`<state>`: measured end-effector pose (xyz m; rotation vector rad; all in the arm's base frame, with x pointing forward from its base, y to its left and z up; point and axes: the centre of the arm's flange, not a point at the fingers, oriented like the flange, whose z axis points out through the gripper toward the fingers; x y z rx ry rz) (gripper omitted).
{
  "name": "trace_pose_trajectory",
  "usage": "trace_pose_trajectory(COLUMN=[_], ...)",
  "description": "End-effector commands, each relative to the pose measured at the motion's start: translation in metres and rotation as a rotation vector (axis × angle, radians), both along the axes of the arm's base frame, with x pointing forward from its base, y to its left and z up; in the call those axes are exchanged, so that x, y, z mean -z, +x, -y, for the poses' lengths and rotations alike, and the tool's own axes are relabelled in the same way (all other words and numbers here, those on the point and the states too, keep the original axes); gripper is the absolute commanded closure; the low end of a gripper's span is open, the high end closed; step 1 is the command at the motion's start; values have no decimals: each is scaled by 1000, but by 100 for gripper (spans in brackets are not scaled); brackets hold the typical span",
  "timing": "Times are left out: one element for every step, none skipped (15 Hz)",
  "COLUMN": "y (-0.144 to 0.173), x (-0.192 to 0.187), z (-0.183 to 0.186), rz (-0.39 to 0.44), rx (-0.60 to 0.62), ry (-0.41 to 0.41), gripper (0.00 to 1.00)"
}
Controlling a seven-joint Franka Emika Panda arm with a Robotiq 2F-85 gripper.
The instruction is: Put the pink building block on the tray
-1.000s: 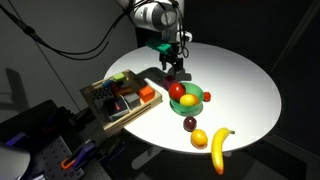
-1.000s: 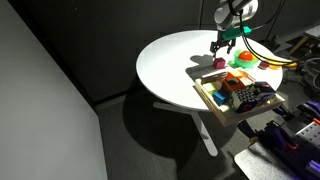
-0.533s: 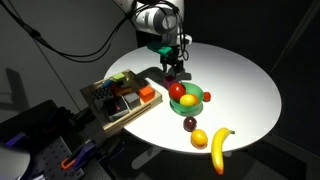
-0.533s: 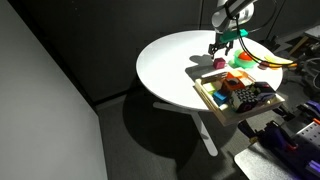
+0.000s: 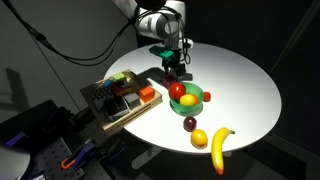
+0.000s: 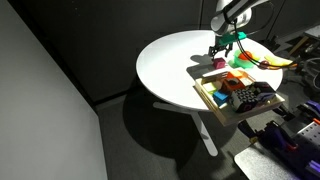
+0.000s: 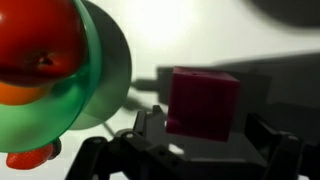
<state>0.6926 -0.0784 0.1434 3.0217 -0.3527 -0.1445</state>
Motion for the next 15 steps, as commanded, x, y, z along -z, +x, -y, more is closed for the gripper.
trace_pose_trajectory(y=[12,11,11,11,11,11,11,9,9,9,9,9,10,10,10], x=[3,4,4,4,3,0,-2,-5,-8,-12,-15,-20,-24,-29,-34], z=[3,3,3,4,4,5,4,4,4,4,3,3,3,2,1], rz=[0,-6,-10,-17,-22,-27,-33,-37,-34,-32,-32,-28,-26,-24,-23], rx=[10,13,16,20,22,23,23,21,21,17,15,12,10,7,4], ry=[-41,-43,-43,-41,-40,-38,-37,-37,-43,-48,-51,-55,-56,-58,-56], gripper=[26,34,42,51,58,66,67,67,68,68,68,68,68,68,68])
